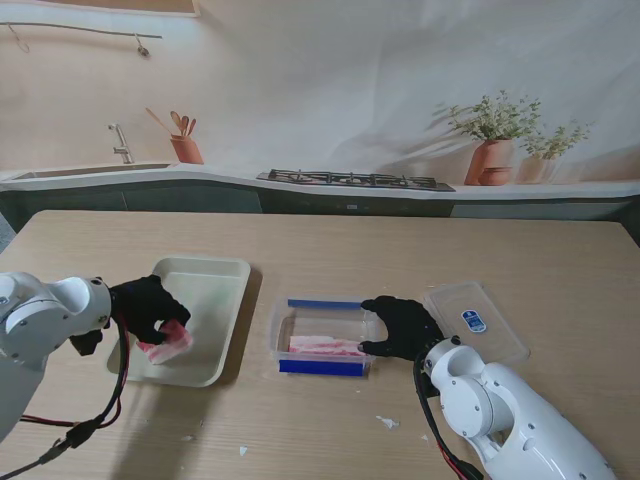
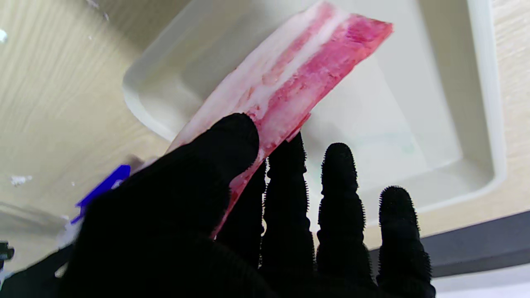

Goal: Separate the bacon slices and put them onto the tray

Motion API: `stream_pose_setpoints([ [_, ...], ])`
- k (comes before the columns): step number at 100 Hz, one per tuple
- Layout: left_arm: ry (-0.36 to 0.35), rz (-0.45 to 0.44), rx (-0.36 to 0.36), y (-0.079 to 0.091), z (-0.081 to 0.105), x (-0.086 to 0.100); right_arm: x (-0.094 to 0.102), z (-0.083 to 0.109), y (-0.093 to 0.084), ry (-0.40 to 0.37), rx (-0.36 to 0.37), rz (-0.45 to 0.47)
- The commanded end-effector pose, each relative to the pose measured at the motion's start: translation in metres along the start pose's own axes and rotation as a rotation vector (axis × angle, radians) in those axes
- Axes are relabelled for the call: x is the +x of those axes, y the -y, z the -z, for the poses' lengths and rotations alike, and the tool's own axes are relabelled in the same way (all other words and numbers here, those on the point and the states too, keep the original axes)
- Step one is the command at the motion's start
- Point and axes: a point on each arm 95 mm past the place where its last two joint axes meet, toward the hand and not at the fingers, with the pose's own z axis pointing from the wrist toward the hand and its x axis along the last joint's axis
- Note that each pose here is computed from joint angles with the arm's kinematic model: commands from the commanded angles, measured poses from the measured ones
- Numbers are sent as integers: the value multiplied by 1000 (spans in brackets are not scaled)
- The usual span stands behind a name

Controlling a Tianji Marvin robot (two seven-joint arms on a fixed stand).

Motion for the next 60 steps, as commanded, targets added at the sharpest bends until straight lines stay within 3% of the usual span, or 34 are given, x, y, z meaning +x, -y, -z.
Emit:
stream_pose_setpoints([
  [1,-12,-18,-44,-3,-6,1,2,1,5,2,19,-8],
  [23,-27,-37,-96,-10,-21,5,2,1,5,4,17,-9],
  [60,-36,-52,-98,-20,-34,10,2,1,5,5,16,-9],
])
